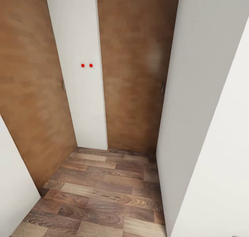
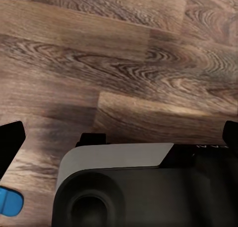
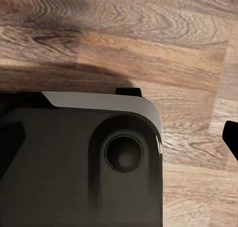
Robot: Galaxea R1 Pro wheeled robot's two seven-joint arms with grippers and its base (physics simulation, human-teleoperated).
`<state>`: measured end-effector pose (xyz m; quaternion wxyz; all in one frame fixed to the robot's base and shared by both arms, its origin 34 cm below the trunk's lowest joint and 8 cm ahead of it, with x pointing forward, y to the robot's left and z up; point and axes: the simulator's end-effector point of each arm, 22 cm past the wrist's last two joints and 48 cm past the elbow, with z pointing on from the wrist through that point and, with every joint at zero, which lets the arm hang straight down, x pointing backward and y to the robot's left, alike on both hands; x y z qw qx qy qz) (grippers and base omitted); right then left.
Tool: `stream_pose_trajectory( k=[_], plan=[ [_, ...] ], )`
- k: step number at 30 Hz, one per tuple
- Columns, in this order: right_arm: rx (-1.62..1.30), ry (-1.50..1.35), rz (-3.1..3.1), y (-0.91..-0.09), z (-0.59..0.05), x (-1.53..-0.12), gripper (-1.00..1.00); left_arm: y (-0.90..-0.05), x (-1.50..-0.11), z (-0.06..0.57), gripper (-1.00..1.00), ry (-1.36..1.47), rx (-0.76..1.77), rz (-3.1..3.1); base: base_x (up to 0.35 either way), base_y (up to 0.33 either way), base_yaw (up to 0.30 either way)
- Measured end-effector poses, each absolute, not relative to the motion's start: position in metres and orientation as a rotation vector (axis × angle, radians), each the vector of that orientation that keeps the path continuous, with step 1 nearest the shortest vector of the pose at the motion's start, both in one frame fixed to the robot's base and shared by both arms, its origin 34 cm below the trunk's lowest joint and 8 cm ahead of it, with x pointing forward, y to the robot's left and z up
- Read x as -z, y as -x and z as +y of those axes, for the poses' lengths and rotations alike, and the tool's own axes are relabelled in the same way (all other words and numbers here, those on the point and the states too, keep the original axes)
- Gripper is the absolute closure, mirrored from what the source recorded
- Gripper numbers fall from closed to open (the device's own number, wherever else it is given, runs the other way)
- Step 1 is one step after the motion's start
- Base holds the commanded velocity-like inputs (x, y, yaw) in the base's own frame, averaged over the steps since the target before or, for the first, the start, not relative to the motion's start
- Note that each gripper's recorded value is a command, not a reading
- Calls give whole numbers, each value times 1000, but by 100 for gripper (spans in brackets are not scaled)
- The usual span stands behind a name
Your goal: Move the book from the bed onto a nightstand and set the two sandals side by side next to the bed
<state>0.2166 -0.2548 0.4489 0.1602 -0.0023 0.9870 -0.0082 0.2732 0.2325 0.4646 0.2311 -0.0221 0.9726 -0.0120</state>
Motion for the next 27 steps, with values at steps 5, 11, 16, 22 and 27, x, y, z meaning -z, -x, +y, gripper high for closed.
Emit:
stream_pose_trajectory(
  k=[5,11,16,22,27],
  plan=[
    [24,6,2820,-217,-255,-449,-100,-273,-465,232,-100,60,33,2674,0,0,293],
    [23,7,2819,-217,-255,-449,-100,-273,-465,232,-100,60,33,2674,0,0,293],
    [23,7,2819,-217,-255,-449,-100,-273,-465,232,-100,61,33,2674,0,0,293],
    [24,6,2819,-217,-255,-449,-100,-273,-465,232,-100,60,33,2674,0,0,293],
    [23,7,2819,-217,-255,-449,-100,-273,-465,232,-100,60,33,2674,0,0,293]
  ],
)
